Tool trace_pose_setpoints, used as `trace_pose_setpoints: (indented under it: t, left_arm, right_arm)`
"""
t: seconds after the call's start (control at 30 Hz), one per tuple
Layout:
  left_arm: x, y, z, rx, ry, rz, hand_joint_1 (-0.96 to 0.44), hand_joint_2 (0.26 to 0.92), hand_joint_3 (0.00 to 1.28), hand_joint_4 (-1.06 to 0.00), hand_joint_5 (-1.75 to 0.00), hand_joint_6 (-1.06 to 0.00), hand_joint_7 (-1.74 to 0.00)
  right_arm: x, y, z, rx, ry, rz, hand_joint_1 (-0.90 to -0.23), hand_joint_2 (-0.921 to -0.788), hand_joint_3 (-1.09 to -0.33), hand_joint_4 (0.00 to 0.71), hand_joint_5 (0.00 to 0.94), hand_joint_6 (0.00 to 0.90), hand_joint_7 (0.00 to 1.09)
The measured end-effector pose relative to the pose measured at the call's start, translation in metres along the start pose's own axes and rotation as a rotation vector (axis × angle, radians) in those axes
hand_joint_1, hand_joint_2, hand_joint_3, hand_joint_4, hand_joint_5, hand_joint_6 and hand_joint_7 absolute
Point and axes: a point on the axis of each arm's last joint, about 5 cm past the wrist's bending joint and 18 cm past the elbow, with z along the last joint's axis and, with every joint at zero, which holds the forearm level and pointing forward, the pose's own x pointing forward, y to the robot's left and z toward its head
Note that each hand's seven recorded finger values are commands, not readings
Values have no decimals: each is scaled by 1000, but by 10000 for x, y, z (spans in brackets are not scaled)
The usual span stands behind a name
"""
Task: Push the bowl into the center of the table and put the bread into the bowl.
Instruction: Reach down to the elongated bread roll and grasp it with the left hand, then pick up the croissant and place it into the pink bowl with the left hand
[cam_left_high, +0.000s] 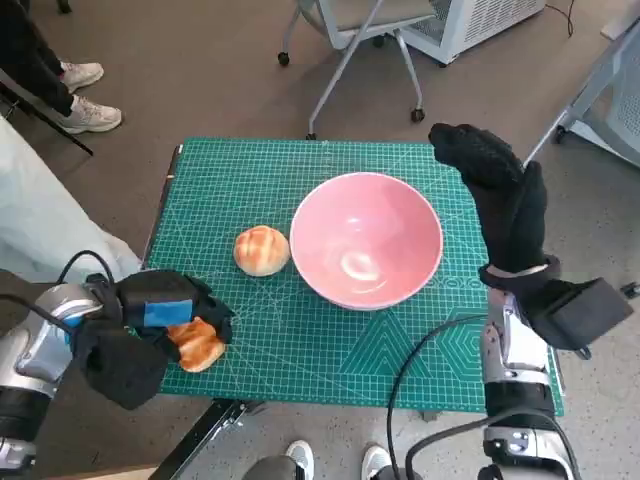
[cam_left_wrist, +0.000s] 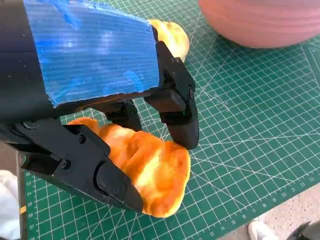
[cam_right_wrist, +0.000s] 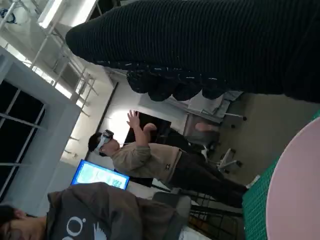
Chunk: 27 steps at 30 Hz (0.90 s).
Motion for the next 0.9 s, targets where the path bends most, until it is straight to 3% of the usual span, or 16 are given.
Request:
trace_pose_setpoints:
  t: [0.47,0.9]
  left_arm:
    - [-246,389,106,19,-24,209,3,891,7,-783,-1178,-826,-833]
    - [-411,775,304,67,-90,408,3,881,9,-801,-1053,-820,-951]
  right_arm:
    - [-3,-5,-1,0,1,1,-696,-921,-819,169,0,37,572]
    - [-17,-26,-5,-2,1,-3,-695,-921,-828,164,0,39,572]
